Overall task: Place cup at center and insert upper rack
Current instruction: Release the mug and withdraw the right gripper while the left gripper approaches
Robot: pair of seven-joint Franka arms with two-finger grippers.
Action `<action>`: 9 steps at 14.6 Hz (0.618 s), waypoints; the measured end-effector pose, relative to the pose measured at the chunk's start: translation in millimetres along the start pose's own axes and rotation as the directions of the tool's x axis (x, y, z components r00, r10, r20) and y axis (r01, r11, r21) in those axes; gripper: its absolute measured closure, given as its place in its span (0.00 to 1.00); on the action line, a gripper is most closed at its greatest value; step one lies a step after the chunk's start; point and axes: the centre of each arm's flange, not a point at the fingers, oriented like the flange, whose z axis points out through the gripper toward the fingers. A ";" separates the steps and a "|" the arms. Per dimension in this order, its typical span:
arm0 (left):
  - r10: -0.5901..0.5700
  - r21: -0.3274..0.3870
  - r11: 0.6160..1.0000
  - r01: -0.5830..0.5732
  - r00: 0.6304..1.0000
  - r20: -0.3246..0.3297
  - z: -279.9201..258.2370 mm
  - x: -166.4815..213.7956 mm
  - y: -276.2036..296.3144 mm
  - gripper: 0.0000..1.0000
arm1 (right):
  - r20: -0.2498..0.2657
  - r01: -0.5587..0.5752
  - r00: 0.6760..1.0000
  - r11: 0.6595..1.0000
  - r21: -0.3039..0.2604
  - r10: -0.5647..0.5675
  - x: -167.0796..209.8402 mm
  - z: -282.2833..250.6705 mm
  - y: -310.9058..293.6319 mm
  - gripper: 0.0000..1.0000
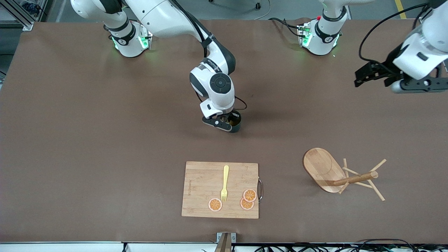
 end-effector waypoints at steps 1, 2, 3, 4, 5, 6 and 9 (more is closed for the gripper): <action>-0.018 0.000 1.000 0.018 1.000 -0.003 8.2 -0.6 27.2 0.00 | -0.004 -0.001 1.000 1.000 0.007 0.001 1.8 -4.6 -1.5 0.41; -0.043 -0.002 0.999 0.043 0.999 -0.004 19.4 -2.2 59.2 0.00 | -0.006 -0.002 1.000 1.000 0.009 0.002 4.1 -11.5 -2.3 0.30; -0.069 -0.006 0.998 0.069 0.998 -0.001 33.0 -4.4 90.8 0.00 | -0.005 -0.001 1.000 1.000 0.005 0.001 6.6 -20.6 -2.1 0.21; -0.088 -0.007 0.996 0.088 0.996 0.002 47.3 -6.3 118.0 0.00 | -0.004 0.006 1.000 1.000 0.002 -0.006 10.0 -34.9 -1.4 0.12; -0.102 -0.004 0.995 0.102 0.995 0.002 61.6 -7.6 141.4 0.00 | -0.001 0.021 1.000 1.000 -0.003 -0.021 14.4 -53.4 1.2 0.01; -0.114 0.005 0.993 0.114 0.993 -0.001 74.9 -9.4 161.0 0.00 | 0.004 0.034 0.999 0.999 -0.009 -0.034 20.0 -73.6 6.2 0.00; -0.175 0.056 0.983 0.176 0.984 -0.021 105.5 -20.6 205.5 0.00 | 0.038 0.101 0.994 0.994 -0.036 -0.100 52.6 -136.2 41.1 0.00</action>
